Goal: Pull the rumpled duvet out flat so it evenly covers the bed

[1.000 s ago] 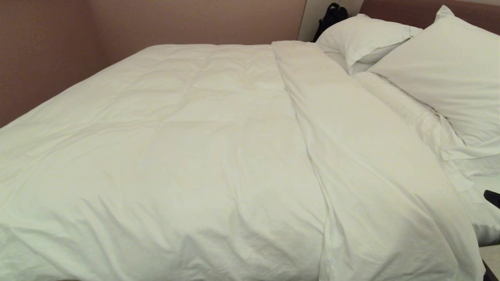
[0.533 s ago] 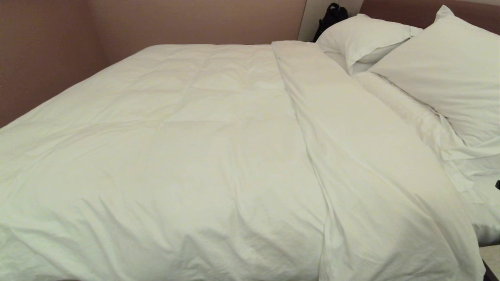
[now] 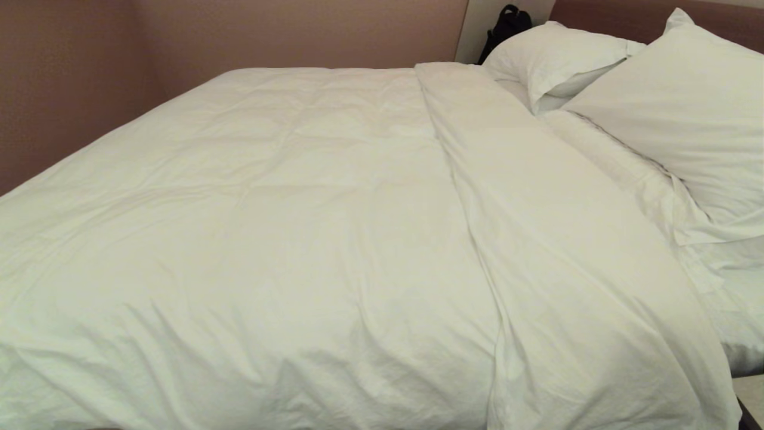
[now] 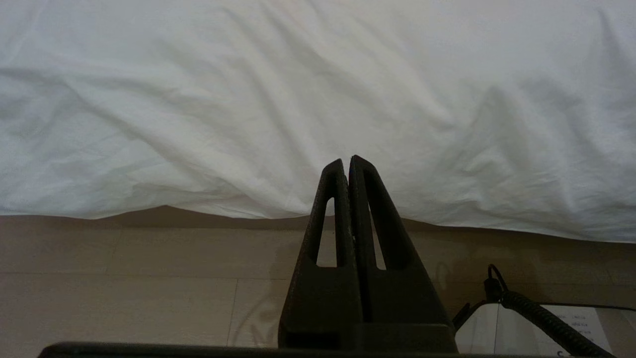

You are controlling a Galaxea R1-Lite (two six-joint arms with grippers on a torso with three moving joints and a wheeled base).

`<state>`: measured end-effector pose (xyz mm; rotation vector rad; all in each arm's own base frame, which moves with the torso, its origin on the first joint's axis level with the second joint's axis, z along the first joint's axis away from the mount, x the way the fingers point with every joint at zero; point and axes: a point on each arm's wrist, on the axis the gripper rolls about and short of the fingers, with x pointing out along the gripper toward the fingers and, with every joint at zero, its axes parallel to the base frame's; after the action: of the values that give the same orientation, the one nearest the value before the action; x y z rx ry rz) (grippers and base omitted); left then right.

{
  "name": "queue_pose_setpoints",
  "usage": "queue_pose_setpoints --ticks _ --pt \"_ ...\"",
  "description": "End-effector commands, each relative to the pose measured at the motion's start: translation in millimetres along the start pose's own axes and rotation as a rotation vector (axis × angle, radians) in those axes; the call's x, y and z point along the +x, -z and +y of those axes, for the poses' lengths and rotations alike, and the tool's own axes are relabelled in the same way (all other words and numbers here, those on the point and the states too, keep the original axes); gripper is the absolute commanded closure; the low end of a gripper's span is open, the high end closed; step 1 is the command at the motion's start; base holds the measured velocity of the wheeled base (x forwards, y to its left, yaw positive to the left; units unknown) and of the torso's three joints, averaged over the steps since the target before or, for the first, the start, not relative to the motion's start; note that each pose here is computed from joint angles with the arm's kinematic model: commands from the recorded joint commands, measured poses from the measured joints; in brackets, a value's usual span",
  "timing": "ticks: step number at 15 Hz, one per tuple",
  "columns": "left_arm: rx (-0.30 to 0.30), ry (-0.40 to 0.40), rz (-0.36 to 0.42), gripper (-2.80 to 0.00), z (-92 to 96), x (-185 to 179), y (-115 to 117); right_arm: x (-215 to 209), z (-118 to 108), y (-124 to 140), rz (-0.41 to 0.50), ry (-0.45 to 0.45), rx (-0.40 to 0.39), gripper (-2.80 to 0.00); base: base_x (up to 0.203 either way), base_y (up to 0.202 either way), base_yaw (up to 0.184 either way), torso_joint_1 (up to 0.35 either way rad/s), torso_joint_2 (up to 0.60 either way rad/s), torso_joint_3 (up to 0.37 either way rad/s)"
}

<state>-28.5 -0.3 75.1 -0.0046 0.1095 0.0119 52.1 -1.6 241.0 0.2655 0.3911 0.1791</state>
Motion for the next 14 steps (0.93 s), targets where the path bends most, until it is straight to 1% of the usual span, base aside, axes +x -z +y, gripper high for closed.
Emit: queue_pose_setpoints --ticks 1,3,6,8,11,14 --pt "-0.001 -0.001 0.001 0.0 0.0 0 0 -5 2 7 0.027 -0.02 0.032 0.0 0.0 0.0 0.0 0.0 0.0 0.0" --pt "-0.001 -0.001 0.001 0.0 0.0 0 0 -7 3 9 0.031 -0.02 0.033 0.0 0.0 0.0 0.0 0.0 0.0 0.0" --pt "-0.001 -0.001 0.001 0.0 0.0 0 0 -28 10 21 -0.022 -0.029 0.002 0.0 0.0 0.0 0.0 0.0 0.0 0.0" --pt "-0.001 -0.001 0.001 0.0 0.0 0 0 -32 10 28 -0.015 -0.022 -0.009 0.0 0.0 0.0 0.0 0.0 0.0 0.0" --pt "-0.001 -0.001 0.001 0.0 0.0 0 0 -48 12 57 -0.06 -0.012 -0.116 0.0 0.0 0.0 0.0 0.0 0.0 0.0" --pt "-0.001 -0.001 0.001 0.0 0.0 0 0 -56 13 73 -0.098 -0.007 -0.159 0.0 0.0 0.0 0.0 0.0 0.0 0.0"
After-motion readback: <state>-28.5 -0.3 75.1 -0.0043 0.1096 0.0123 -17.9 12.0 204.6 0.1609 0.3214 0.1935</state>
